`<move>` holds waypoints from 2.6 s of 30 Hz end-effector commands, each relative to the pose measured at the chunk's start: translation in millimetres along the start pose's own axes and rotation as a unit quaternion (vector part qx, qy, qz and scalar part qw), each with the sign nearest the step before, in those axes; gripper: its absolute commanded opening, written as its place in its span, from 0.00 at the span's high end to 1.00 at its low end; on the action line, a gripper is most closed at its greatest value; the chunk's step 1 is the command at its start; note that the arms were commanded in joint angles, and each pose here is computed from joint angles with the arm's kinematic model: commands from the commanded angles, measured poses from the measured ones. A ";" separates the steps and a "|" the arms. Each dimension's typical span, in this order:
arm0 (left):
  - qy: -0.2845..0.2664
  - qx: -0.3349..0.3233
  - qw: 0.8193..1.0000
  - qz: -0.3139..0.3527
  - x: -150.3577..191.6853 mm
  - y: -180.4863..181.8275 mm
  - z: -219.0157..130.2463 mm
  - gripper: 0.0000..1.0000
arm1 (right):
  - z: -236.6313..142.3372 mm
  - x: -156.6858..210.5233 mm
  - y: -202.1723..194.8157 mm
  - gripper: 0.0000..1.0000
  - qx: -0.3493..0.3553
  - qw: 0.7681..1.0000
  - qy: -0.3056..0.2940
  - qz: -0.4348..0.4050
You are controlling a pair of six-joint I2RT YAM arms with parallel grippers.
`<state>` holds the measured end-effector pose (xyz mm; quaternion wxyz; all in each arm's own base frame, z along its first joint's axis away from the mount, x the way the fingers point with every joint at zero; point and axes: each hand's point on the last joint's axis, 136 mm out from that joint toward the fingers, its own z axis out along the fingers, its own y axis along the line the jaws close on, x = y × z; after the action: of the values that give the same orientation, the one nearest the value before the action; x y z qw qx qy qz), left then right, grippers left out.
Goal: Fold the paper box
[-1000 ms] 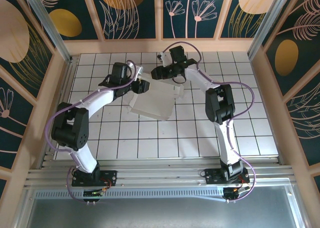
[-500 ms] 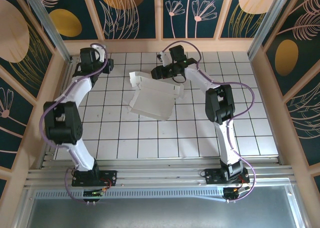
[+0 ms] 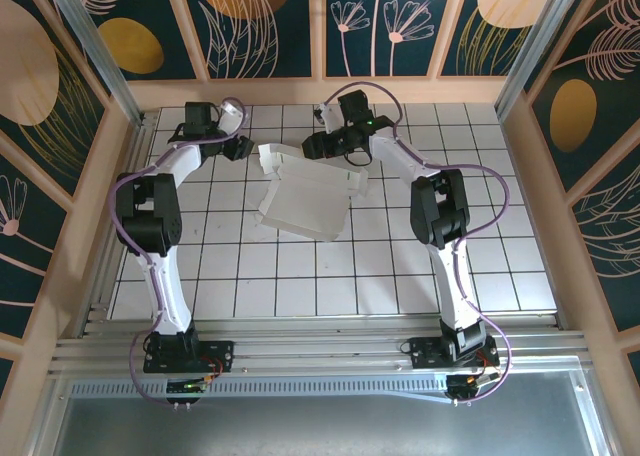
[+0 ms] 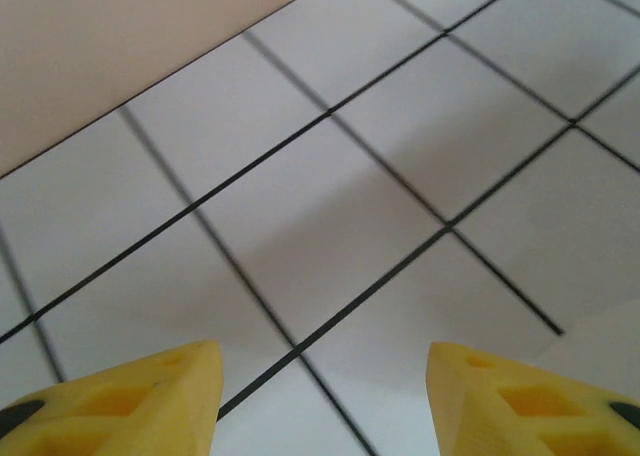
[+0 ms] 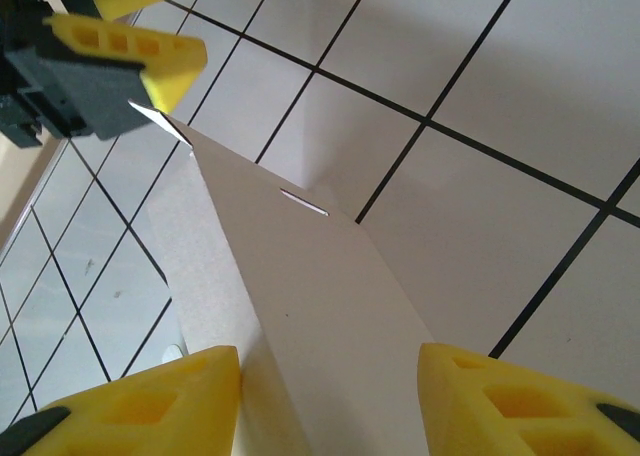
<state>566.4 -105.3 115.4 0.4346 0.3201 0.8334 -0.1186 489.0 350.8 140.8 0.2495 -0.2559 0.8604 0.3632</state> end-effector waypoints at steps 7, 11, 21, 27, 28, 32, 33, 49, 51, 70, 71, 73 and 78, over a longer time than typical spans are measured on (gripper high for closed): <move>0.022 0.096 0.986 0.133 4.3 -57.8 39.4 0.47 | 8.5 22.6 -15.9 0.50 0.019 0.999 0.041 0.017; 0.004 0.144 0.981 0.127 1.2 -78.1 29.3 0.46 | 10.4 22.4 -15.0 0.50 0.018 0.999 0.040 0.019; 0.054 0.120 0.979 0.155 7.9 -79.7 -9.2 0.43 | 14.4 27.6 -15.2 0.50 0.028 0.998 0.047 0.011; 0.084 0.185 0.963 0.175 19.4 -99.0 -23.4 0.44 | 12.6 25.9 -14.7 0.50 0.028 0.999 0.046 0.008; 0.082 0.196 0.963 0.165 15.5 -100.6 -22.2 0.44 | 12.6 25.4 -14.1 0.50 0.027 0.999 0.045 0.008; 0.051 0.195 0.969 0.143 -0.2 -96.4 -10.6 0.42 | 12.0 23.2 -13.2 0.50 0.025 0.999 0.042 0.011; 0.042 0.200 0.968 0.143 -3.3 -98.0 -10.0 0.42 | 12.5 24.2 -12.8 0.50 0.024 0.999 0.043 0.012; -0.033 0.311 0.947 0.078 -25.9 -133.6 -6.4 0.58 | 19.8 24.7 -5.7 0.50 0.014 0.999 0.044 0.009; -0.032 0.320 0.945 0.066 -27.5 -136.4 -4.3 0.59 | 20.7 25.3 -5.2 0.50 0.014 0.999 0.045 0.008; -0.036 0.355 0.932 0.066 -36.9 -174.6 -4.4 0.59 | 22.5 27.1 0.1 0.53 0.009 0.999 0.047 0.006; -0.026 0.351 0.934 0.063 -33.4 -175.3 -0.3 0.59 | 22.4 27.7 0.6 0.53 0.010 0.999 0.047 0.005; -0.012 0.347 0.936 0.054 -27.7 -175.4 6.0 0.58 | 20.0 26.6 -0.5 0.52 0.017 0.999 0.043 0.001; -0.015 0.326 0.945 0.028 -35.7 -170.0 5.6 0.58 | -7.0 5.3 -9.0 0.48 0.066 0.998 0.007 -0.021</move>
<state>473.5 -252.5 112.6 0.3035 0.4826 0.7352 -0.3668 482.4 350.9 106.4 0.2243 -0.2569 0.8832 0.3219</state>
